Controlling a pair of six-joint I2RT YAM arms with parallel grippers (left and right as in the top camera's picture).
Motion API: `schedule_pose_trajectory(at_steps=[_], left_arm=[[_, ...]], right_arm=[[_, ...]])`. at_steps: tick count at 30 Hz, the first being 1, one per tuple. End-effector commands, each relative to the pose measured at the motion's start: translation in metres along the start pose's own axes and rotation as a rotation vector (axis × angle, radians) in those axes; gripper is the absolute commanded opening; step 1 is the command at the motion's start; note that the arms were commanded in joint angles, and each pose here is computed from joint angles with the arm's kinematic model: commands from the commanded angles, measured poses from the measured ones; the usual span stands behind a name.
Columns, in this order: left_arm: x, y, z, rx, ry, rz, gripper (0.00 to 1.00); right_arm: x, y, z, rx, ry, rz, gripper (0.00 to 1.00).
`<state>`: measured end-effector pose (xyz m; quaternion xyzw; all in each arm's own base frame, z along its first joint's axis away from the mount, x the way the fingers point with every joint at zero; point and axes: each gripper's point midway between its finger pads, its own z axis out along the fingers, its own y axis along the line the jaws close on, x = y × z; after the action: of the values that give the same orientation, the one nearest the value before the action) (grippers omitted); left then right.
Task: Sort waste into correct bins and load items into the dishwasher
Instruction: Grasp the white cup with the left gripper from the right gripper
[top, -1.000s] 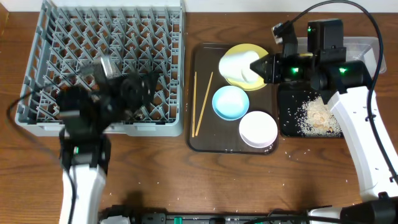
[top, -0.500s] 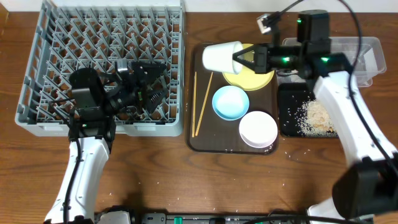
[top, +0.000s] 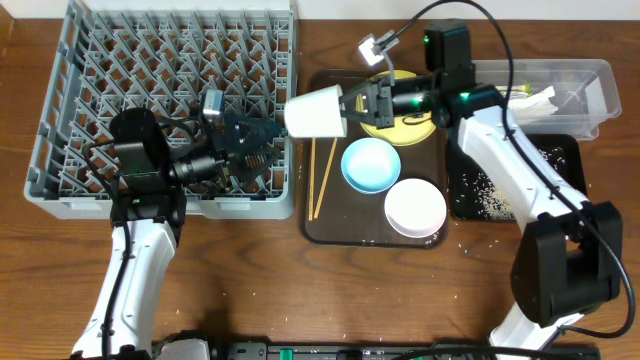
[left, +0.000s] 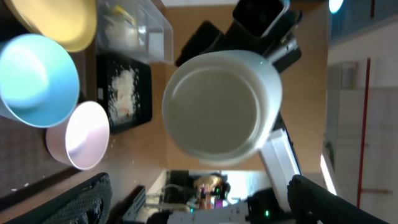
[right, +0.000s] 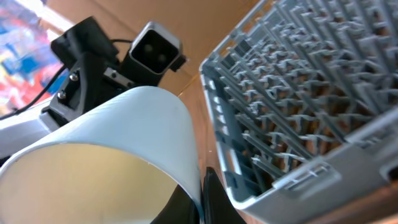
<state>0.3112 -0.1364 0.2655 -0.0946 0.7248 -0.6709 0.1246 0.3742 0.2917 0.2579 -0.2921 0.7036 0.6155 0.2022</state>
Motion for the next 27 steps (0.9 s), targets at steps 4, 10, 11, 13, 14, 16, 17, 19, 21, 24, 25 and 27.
schedule_pose_trajectory(at_steps=[4, 10, 11, 13, 14, 16, 17, 19, 21, 24, 25, 27], left_arm=[[0.014, -0.01, -0.001, 0.041, 0.092, 0.054, 0.92], [0.016, -0.011, -0.002, 0.046, 0.105, 0.055, 0.92], [0.017, -0.011, -0.002, 0.047, 0.107, 0.055, 0.92], [0.018, -0.011, -0.002, 0.05, 0.116, 0.055, 0.92], [0.019, -0.012, -0.002, 0.051, 0.118, 0.055, 0.92], [0.019, -0.012, -0.002, 0.052, 0.12, 0.055, 0.92], [0.019, -0.012, -0.002, 0.052, 0.12, 0.055, 0.91], [0.019, -0.012, -0.002, 0.052, 0.12, 0.059, 0.91], [0.019, -0.012, -0.002, 0.052, 0.119, 0.063, 0.9], [0.019, -0.012, -0.002, 0.053, 0.118, 0.076, 0.9], [0.019, -0.012, -0.002, 0.052, 0.116, 0.081, 0.91], [0.018, -0.011, -0.002, 0.05, 0.111, 0.085, 0.9]], right_arm=[[0.013, 0.024, 0.024, -0.104, 0.065, 0.004, 0.01], [0.026, 0.036, 0.045, -0.156, 0.116, 0.007, 0.01], [0.028, 0.036, 0.048, -0.16, 0.122, 0.009, 0.01], [0.032, 0.033, 0.053, -0.162, 0.132, 0.019, 0.01], [0.033, 0.032, 0.054, -0.163, 0.135, 0.023, 0.01], [0.036, 0.027, 0.056, -0.161, 0.14, 0.038, 0.01], [0.037, 0.025, 0.057, -0.161, 0.141, 0.043, 0.01], [0.039, 0.022, 0.058, -0.17, 0.147, 0.054, 0.01], [0.042, 0.021, 0.06, -0.178, 0.155, 0.064, 0.01], [0.044, 0.021, 0.063, -0.182, 0.161, 0.065, 0.01], [0.044, 0.022, 0.063, -0.183, 0.162, 0.065, 0.01], [0.044, 0.023, 0.065, -0.186, 0.163, 0.058, 0.01]])
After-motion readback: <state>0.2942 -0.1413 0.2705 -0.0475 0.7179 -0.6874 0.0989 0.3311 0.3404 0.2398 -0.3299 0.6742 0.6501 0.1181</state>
